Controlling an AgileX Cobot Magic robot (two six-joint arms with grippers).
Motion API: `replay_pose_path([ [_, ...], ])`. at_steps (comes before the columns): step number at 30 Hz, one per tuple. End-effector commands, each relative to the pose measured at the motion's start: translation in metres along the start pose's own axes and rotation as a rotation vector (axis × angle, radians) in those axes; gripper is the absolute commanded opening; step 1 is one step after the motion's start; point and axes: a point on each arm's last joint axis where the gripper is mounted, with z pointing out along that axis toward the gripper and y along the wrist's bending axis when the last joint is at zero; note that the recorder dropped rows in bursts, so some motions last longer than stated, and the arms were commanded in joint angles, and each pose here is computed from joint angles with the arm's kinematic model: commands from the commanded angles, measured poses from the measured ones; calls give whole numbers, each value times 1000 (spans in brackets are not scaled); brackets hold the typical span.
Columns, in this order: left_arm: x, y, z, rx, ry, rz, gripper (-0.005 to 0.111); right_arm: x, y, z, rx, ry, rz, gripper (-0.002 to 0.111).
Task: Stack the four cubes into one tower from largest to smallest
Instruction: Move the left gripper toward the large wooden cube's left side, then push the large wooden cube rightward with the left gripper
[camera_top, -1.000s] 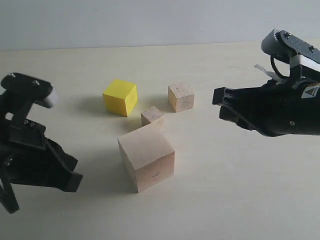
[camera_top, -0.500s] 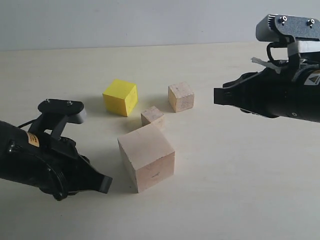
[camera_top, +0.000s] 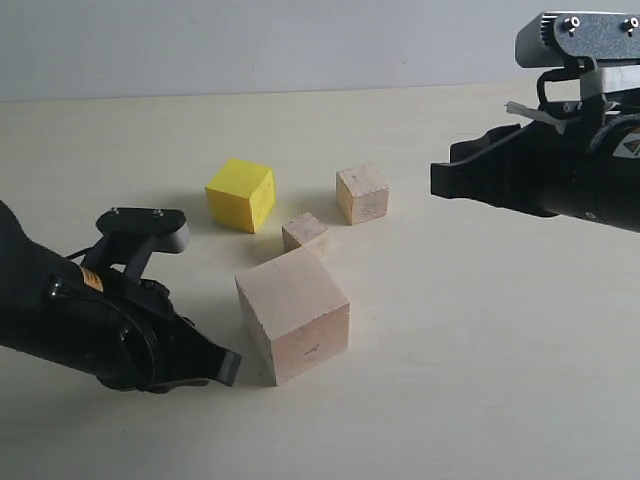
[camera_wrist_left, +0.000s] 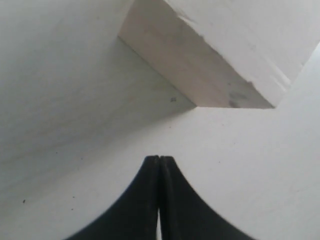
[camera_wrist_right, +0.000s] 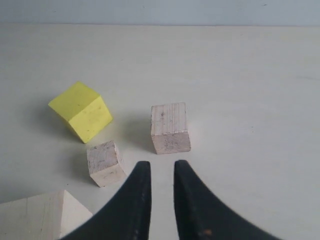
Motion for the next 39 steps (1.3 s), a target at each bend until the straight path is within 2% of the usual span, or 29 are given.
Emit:
replay_pose_path([
  [1, -4, -4, 4, 27, -25, 26, 0, -3, 0, 1, 6, -26, -22, 18],
  [9, -14, -19, 2, 154, -44, 71, 0, -3, 0, 1, 6, -26, -22, 18],
  [13, -12, -26, 0, 235, -16, 96, 0, -3, 0, 1, 6, -26, -22, 18],
  [16, -9, -28, 0, 259, 11, 100, 0, -3, 0, 1, 6, -26, -22, 18],
  [26, -9, -30, 0, 284, 11, 127, 0, -3, 0, 1, 6, -26, -22, 18],
  [30, -9, -29, 11, 292, 29, 106, 0, -3, 0, 1, 6, -24, -22, 18],
  [35, -6, -23, 30, 267, 82, 96, 0, -3, 0, 1, 6, -24, -22, 18],
  [39, -8, -18, 34, 223, 57, 89, 0, -2, 0, 1, 4, -20, -22, 18],
])
